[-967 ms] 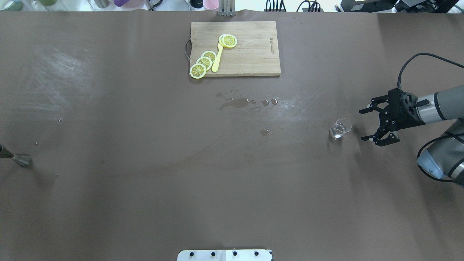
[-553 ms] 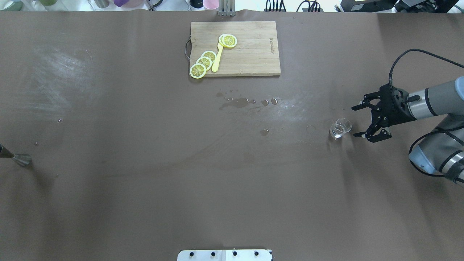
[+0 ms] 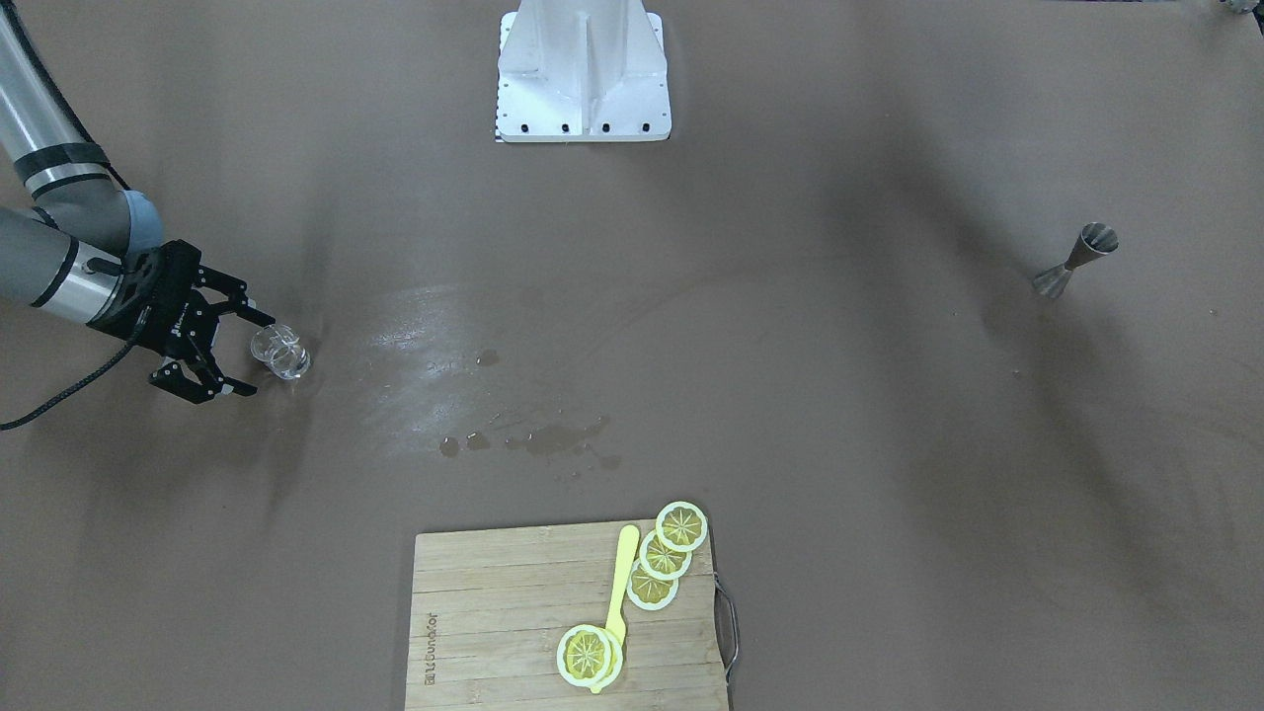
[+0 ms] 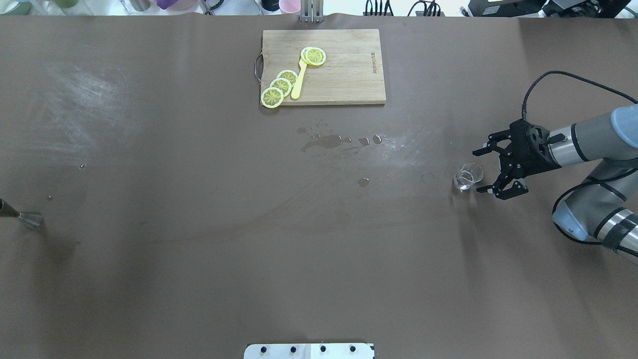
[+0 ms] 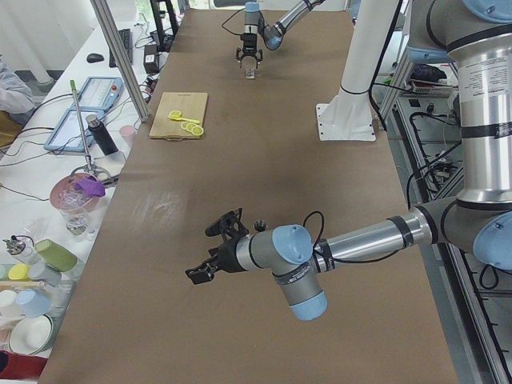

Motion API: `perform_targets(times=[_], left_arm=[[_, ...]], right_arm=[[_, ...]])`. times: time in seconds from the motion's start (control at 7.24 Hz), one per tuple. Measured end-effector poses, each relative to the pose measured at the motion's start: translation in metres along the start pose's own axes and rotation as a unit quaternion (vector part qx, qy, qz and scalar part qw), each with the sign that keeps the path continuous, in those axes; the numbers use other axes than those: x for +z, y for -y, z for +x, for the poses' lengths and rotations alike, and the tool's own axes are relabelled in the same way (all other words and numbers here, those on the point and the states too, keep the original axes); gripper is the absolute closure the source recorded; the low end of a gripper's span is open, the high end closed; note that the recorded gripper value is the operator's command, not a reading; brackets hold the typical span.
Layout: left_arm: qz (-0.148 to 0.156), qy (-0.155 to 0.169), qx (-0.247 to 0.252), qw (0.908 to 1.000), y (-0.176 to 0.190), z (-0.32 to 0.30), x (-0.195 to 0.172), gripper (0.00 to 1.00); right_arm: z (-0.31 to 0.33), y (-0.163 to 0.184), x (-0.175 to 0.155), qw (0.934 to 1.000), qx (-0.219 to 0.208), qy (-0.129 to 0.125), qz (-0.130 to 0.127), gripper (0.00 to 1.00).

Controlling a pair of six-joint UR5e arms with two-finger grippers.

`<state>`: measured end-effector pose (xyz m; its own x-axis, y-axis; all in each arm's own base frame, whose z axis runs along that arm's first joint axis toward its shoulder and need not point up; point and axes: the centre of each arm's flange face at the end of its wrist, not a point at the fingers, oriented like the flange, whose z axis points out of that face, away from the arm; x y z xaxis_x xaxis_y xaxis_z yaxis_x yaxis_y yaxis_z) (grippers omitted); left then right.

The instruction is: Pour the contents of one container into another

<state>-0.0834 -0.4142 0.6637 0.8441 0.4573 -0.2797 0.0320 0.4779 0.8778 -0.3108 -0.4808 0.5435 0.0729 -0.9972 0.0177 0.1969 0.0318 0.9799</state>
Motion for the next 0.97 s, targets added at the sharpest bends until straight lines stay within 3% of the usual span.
perform_targets(times=[0.28,0.55,0.97], left_arm=[[0.003,-0.002,0.012,0.9999,-0.005,0.013,0.005,0.02],[0.042,0.023,0.038,0.9981,-0.005,0.054,0.027,0.02],[0.12,0.026,-0.108,0.9865,-0.003,0.126,0.034,0.02]], right_arm=[[-0.002,0.003,0.005,1.0,-0.002,0.003,0.001,0.02],[-0.005,0.005,0.008,1.0,-0.005,0.006,0.002,0.1],[-0.007,0.009,0.014,0.9999,-0.008,0.009,0.003,0.21]])
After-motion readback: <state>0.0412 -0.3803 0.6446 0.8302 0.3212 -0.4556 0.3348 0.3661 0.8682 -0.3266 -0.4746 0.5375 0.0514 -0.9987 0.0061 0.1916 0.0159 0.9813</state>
